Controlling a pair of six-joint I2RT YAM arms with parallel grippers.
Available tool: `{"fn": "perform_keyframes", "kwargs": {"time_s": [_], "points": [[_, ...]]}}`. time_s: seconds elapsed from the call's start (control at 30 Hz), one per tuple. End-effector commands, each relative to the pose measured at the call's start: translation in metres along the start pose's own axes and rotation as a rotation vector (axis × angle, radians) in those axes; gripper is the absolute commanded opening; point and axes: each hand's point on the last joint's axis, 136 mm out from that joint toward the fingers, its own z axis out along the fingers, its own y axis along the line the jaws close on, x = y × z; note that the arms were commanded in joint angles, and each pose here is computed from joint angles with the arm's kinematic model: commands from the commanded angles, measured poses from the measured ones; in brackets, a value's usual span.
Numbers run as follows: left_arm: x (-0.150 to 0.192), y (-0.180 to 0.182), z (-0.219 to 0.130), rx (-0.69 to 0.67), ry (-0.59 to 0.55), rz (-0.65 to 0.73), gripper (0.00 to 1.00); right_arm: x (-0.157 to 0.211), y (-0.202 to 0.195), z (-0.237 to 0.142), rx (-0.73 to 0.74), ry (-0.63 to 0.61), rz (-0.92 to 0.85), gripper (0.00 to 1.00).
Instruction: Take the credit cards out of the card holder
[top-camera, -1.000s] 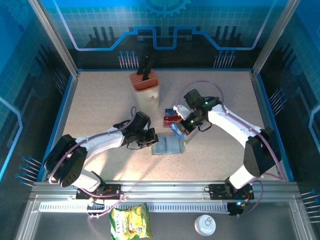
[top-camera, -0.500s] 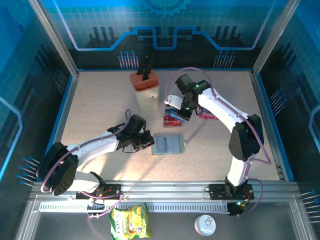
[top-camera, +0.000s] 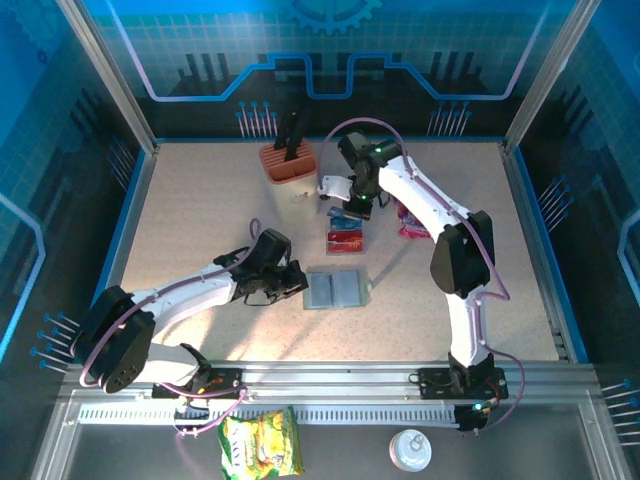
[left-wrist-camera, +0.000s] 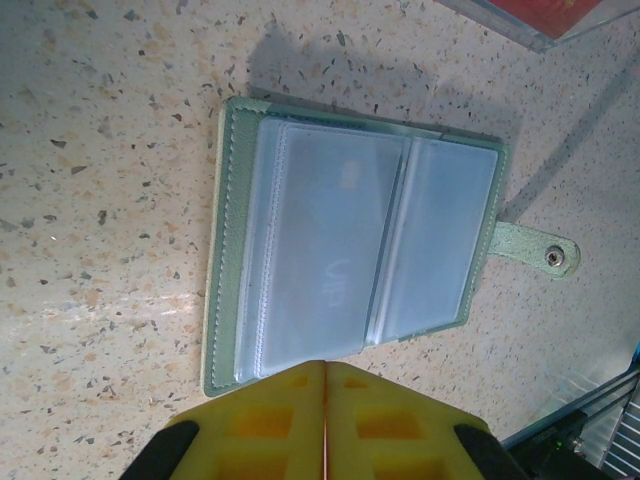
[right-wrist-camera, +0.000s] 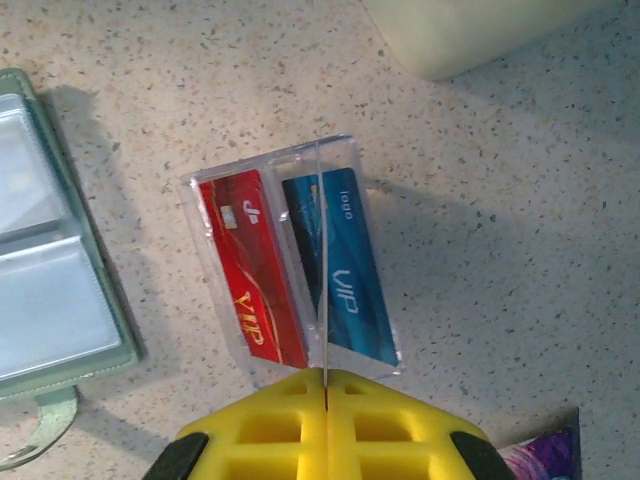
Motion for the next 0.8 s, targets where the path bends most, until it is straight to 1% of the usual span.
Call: {"fn": "perform_keyframes", "kwargs": {"time_s": [0.0,0.23,0.37,0.5,0.53,0.6,0.7,0.77], "points": [[0.000,0.009,0.000,-0.029,0.002,-0.032,0.07,0.009,-0.003,0.011,-0.036,0.034,-0.020,0.00],[-0.001,0.007,0.001,-0.029,0.009,-0.026,0.07,0.021,0.003,0.031,-0.091,0.076,-0.035,0.00],[-0.003,0.007,0.002,-0.028,0.008,-0.029,0.07,0.023,0.013,0.035,-0.131,0.075,-0.036,0.01],[-0.002,0.008,0.003,-0.027,0.011,-0.031,0.07,0.024,0.015,0.036,-0.138,0.080,-0.035,0.03],[-0.002,0.008,0.003,-0.028,0.010,-0.031,0.07,0.024,0.014,0.036,-0.132,0.081,-0.031,0.05],[-0.002,0.010,0.004,-0.029,0.011,-0.033,0.07,0.024,0.010,0.034,-0.112,0.083,-0.020,0.12],[-0.002,0.011,0.004,-0.029,0.014,-0.034,0.07,0.020,0.005,0.030,-0.081,0.076,-0.010,0.21],[-0.002,0.011,0.004,-0.029,0.014,-0.034,0.07,0.018,0.002,0.025,-0.058,0.069,-0.003,0.22]]}}
